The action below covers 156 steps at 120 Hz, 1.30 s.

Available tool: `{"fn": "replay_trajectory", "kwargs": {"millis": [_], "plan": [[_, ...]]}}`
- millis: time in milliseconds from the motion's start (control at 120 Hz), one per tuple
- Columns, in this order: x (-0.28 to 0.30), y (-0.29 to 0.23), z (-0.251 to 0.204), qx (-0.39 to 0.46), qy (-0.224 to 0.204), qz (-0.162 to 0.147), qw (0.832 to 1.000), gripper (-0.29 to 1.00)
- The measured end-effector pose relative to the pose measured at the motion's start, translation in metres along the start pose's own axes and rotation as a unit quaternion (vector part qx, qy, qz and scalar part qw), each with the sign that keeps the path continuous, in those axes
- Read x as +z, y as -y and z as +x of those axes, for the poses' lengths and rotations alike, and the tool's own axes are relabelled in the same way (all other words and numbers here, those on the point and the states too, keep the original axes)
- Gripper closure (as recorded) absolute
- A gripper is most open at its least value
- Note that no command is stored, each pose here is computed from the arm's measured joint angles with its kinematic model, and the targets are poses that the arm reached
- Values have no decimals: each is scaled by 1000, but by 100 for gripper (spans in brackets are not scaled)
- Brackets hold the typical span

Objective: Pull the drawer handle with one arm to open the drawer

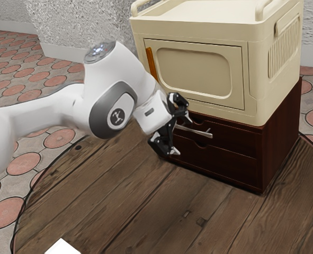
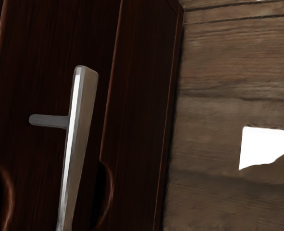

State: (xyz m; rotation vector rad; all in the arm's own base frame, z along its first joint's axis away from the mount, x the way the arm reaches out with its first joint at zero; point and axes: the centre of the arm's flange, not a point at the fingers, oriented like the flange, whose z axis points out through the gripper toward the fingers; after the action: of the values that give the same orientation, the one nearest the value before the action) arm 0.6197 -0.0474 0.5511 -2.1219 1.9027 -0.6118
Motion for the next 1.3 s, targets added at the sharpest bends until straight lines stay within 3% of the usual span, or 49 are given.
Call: {"fn": "replay_trajectory", "kwargs": {"millis": [383, 542, 650, 1300], "plan": [[25, -1, 8, 27, -7, -1, 1000, -1], [33, -2, 7, 33, -8, -6, 999, -14], [23, 0, 2, 32, -6, 3, 999, 5], [5, -9, -11, 18, -9, 8, 1000, 46]]}}
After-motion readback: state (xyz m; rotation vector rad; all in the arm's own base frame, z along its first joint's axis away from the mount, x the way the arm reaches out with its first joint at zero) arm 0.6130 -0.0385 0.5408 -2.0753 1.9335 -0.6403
